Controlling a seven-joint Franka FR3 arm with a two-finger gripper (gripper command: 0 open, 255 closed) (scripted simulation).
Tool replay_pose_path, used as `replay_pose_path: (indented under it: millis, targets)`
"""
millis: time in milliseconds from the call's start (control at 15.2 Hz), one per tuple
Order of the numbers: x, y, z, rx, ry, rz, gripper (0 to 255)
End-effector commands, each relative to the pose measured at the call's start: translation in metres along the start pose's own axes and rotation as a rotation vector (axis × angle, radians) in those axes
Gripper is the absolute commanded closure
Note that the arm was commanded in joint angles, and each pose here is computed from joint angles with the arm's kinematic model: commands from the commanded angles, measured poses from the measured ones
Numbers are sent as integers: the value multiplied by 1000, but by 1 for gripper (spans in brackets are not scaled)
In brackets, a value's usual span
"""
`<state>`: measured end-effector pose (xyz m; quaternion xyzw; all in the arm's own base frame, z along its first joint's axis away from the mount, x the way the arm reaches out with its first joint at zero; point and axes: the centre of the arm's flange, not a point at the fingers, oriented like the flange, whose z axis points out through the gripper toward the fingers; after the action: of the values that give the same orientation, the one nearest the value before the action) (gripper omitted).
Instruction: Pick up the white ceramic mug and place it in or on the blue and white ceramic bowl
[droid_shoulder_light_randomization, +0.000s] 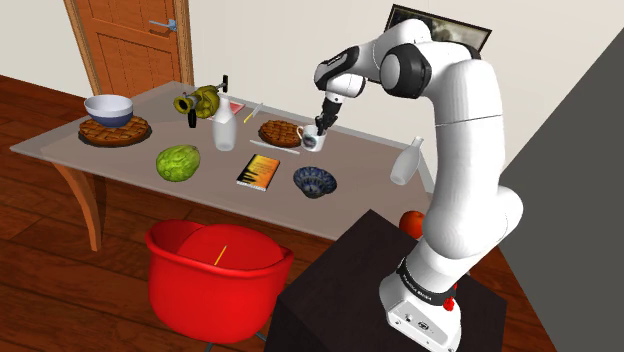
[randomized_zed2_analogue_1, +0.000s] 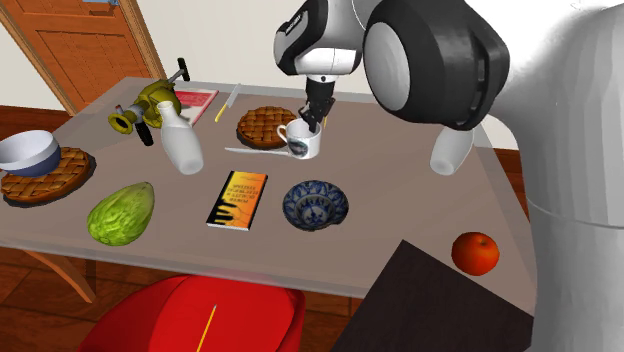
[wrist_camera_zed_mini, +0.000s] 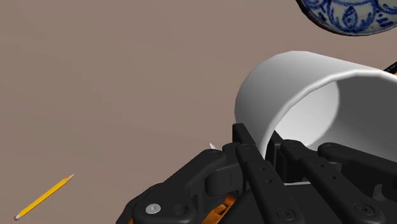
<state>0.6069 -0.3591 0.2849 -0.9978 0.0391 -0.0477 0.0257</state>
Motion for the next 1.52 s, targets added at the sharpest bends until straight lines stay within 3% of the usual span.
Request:
replay_pose_path:
  millis: [0, 132, 990, 1452]
  targets:
    - [1, -1, -11, 0, 0, 0, 255]
    - [2, -1, -19, 0, 0, 0, 255]
    - [-122, -111, -48, 0, 0, 0, 255]
    - [-126, -109, -11, 0, 0, 0, 255]
